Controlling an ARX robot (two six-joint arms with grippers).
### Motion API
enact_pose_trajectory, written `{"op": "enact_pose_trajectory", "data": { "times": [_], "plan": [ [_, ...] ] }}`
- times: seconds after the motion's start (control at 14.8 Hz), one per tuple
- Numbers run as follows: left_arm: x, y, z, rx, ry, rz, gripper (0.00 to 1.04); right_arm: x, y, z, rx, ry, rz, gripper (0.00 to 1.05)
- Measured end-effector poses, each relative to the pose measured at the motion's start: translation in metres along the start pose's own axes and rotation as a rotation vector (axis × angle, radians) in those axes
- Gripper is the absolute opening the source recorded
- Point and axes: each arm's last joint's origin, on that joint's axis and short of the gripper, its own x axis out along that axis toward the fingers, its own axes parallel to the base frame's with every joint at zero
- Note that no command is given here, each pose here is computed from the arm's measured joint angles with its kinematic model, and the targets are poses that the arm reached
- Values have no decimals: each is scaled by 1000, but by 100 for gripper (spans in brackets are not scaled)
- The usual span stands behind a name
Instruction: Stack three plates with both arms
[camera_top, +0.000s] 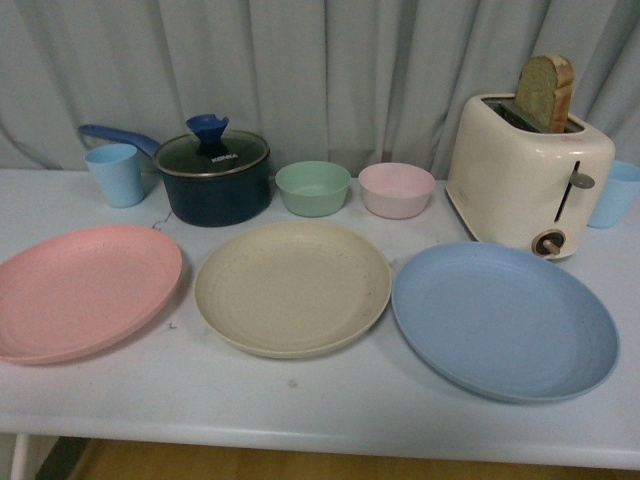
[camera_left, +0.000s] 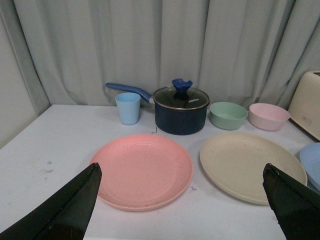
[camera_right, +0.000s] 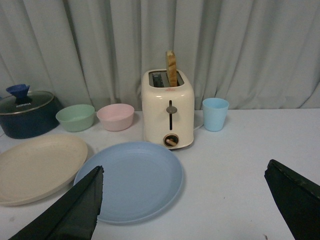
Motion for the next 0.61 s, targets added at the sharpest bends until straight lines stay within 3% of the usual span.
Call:
{"op": "enact_pose_trajectory", "data": {
  "times": [0.47, 0.54, 0.61],
  "plan": [
    [0, 0, 0, 0, 0, 0, 98, 0, 0, 0, 0, 0, 0, 98],
    [0, 0, -1, -4, 19, 8, 98, 0, 0, 0, 0, 0, 0, 98],
    [3, 2, -2, -26, 165, 85, 98, 0, 0, 0, 0, 0, 0, 98]
  ]
}}
